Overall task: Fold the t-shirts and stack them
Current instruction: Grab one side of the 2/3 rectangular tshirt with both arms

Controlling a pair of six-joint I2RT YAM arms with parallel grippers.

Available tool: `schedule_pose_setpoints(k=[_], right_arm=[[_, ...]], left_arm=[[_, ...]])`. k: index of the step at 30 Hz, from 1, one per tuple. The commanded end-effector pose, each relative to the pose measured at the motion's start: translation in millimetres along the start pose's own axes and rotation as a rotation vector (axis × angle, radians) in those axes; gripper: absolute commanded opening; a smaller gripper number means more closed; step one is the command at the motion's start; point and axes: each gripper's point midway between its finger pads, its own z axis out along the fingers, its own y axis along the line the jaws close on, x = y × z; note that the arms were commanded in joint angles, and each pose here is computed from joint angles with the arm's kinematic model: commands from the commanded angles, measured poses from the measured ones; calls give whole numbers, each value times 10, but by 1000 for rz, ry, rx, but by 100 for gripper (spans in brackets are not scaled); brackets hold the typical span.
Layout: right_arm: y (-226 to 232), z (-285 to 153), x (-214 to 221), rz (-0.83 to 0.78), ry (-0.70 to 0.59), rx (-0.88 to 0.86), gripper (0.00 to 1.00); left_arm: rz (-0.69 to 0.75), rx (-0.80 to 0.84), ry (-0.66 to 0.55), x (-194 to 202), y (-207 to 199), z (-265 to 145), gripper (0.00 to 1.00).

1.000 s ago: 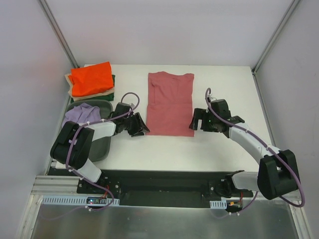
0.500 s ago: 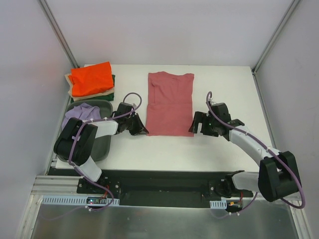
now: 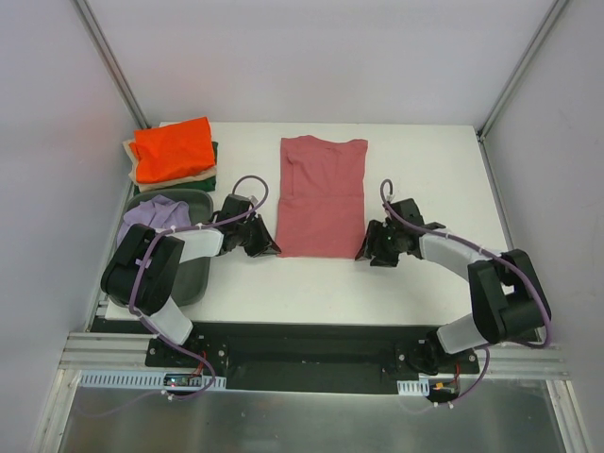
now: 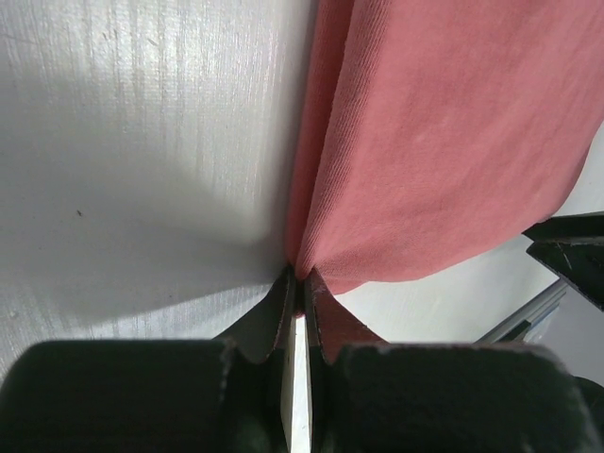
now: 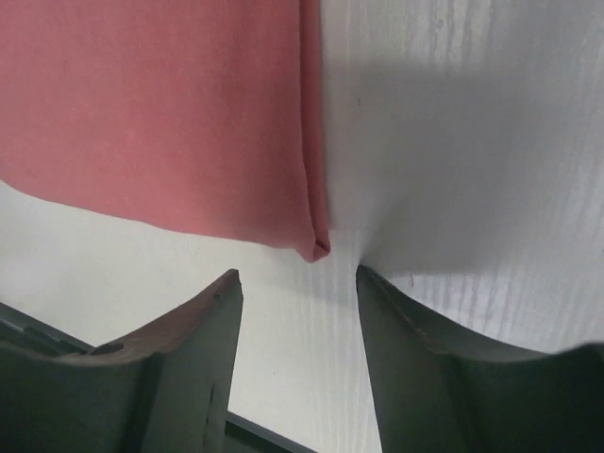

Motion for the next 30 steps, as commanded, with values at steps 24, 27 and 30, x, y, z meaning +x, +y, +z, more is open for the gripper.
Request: schedule_pose_setpoints(k=[24, 27, 30], right_arm=[[146, -96, 260, 16, 87, -54, 1], [376, -354, 533, -71, 186, -116, 1], [484, -633, 789, -98, 273, -145, 1]], left_arm=[[52, -102, -108, 73, 187, -402, 0], [52, -116, -137, 207, 274, -635, 0], [68, -94, -188, 285, 250, -900, 0]])
